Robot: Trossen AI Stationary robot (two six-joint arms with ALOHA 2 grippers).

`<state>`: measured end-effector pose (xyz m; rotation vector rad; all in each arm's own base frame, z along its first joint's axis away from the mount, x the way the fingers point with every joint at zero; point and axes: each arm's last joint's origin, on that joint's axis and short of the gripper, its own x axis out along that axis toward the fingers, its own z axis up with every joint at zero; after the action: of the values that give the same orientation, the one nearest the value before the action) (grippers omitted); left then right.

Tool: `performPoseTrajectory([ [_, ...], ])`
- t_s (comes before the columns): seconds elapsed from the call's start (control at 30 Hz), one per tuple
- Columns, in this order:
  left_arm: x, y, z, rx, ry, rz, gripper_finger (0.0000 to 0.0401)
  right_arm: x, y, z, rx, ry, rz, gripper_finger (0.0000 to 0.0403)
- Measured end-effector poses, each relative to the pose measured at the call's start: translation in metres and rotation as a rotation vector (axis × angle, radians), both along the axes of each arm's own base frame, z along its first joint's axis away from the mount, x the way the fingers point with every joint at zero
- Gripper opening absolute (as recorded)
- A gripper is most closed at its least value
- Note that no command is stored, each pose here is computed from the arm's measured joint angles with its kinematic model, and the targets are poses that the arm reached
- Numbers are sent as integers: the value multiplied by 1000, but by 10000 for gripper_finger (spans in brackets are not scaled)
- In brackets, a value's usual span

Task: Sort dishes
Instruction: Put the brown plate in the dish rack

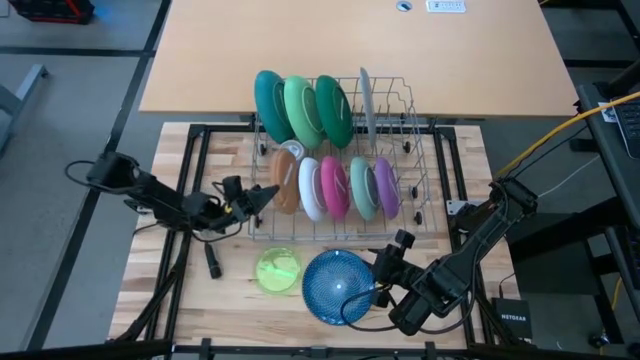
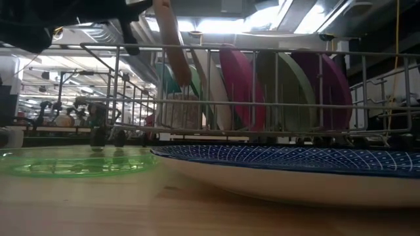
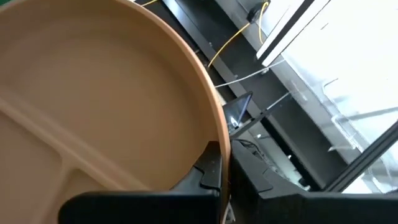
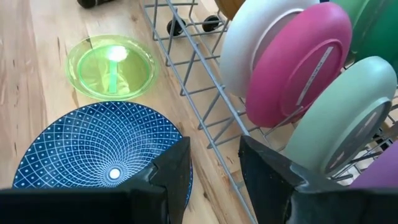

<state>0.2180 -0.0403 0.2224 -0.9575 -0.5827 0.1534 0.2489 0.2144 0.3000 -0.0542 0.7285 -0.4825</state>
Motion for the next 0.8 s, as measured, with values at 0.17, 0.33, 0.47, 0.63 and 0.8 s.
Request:
performPoseTrajectory([
  [0.17, 8, -2, 1, -9, -5, -5, 0, 0, 0, 0, 0, 0, 0, 144],
  [0.33, 17, -6, 16, 25, -49, -37, 0, 0, 0, 0, -1, 0, 0, 144],
  [0.47, 20, -7, 18, 45, -27, -26, 0, 0, 0, 0, -4, 3, 4, 144],
  [0.63, 23, -7, 13, 38, 34, -3, 0, 0, 0, 0, -5, 4, 4, 144],
  [0.8, 24, -7, 10, 31, 70, 20, 0, 0, 0, 0, -5, 4, 5, 144],
])
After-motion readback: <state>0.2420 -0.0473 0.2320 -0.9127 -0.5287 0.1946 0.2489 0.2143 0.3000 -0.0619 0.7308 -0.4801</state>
